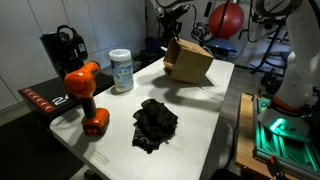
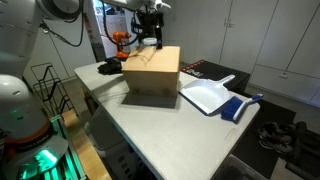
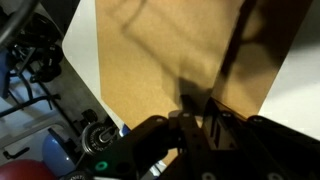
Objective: Flip the cardboard box to the right twice
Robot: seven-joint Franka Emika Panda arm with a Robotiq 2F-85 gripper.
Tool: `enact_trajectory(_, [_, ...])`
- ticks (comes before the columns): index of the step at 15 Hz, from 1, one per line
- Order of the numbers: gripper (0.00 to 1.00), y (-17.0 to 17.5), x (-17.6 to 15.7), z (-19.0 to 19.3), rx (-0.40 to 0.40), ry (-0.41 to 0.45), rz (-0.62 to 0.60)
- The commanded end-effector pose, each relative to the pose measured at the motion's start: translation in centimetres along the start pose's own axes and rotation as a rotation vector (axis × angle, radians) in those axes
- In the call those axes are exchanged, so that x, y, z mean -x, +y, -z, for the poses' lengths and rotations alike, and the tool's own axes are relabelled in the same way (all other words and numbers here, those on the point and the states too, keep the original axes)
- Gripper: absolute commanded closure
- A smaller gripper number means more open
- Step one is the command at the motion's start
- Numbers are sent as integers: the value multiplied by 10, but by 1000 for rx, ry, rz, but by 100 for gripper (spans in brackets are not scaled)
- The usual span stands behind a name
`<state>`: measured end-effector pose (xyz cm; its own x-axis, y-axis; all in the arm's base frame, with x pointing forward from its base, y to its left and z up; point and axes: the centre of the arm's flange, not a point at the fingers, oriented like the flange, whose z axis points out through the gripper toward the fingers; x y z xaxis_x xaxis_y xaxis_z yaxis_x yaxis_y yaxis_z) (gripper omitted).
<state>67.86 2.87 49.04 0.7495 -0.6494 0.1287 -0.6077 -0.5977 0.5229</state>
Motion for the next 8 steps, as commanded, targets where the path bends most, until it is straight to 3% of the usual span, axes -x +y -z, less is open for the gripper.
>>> enact_trajectory(1, [97,7,25,-1,75,78,15])
enact_trajectory(4, [98,5,36,-1,117,151,1])
enact_trajectory(8, [98,4,47,-8,119,188,-41])
